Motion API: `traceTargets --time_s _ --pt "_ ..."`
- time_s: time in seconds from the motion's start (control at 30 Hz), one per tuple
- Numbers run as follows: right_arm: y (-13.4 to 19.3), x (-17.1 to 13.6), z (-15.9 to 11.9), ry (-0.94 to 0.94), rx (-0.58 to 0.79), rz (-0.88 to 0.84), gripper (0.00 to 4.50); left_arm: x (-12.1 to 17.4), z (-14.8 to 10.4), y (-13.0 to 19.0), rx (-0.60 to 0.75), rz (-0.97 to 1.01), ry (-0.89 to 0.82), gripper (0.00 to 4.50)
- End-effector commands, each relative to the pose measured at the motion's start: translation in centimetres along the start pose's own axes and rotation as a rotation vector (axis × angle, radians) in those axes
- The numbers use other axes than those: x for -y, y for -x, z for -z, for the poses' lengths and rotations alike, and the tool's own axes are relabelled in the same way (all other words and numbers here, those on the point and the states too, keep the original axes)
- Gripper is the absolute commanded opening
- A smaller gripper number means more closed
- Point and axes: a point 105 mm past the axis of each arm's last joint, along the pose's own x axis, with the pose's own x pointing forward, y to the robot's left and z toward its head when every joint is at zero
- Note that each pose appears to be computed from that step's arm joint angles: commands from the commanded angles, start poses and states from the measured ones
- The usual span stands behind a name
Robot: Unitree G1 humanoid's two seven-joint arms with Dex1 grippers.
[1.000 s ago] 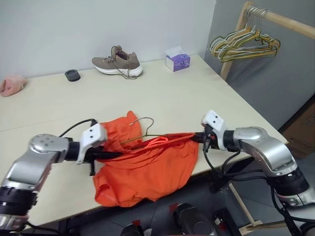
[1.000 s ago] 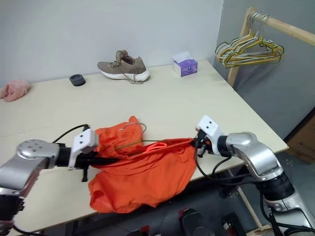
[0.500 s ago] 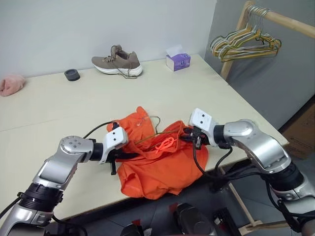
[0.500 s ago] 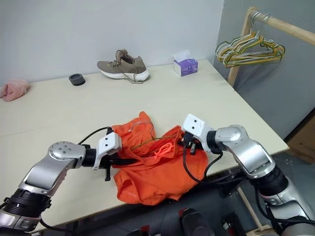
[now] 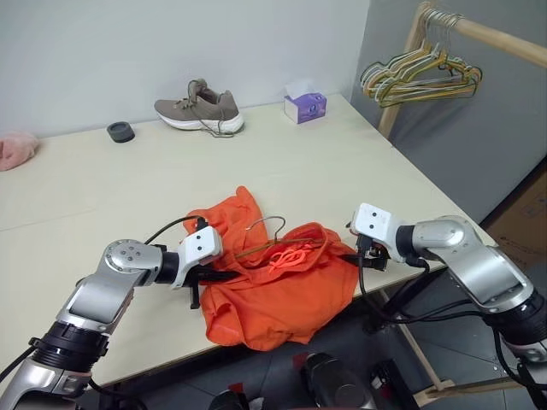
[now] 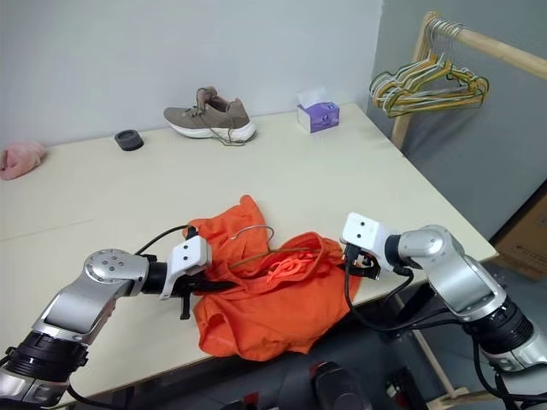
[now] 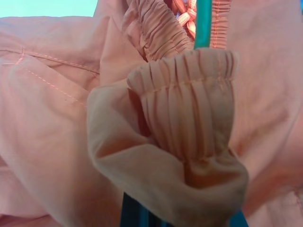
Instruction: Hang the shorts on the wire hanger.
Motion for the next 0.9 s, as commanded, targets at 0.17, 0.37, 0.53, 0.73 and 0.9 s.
traceTargets --time_s 0.17,0.37,0.53,0.73,0.9 --pt "-2.4 -0.1 -1.2 0.103 0.009 -0.142 3.80 0.1 -0.6 0.1 0.006 0.020 -0.037 0.00" --pt "-4.0 0.0 -2.5 0.180 0.014 -0.253 3.20 0.3 -1.0 0.1 0.025 0.034 -0.034 0.00" --pt "-3.9 -0.2 -3.5 0.198 0.035 -0.313 1.46 0.2 -1.2 0.2 0.045 0.023 -0.026 0.00" --pt "-3.2 -0.4 -3.8 0.209 0.042 -0.347 0.05 -0.3 -2.2 0.1 0.137 -0.018 0.013 0.00" --pt "-2.4 0.1 -4.1 0.196 0.058 -0.337 0.00 -0.9 -2.9 1.0 0.239 -0.042 0.096 1.08"
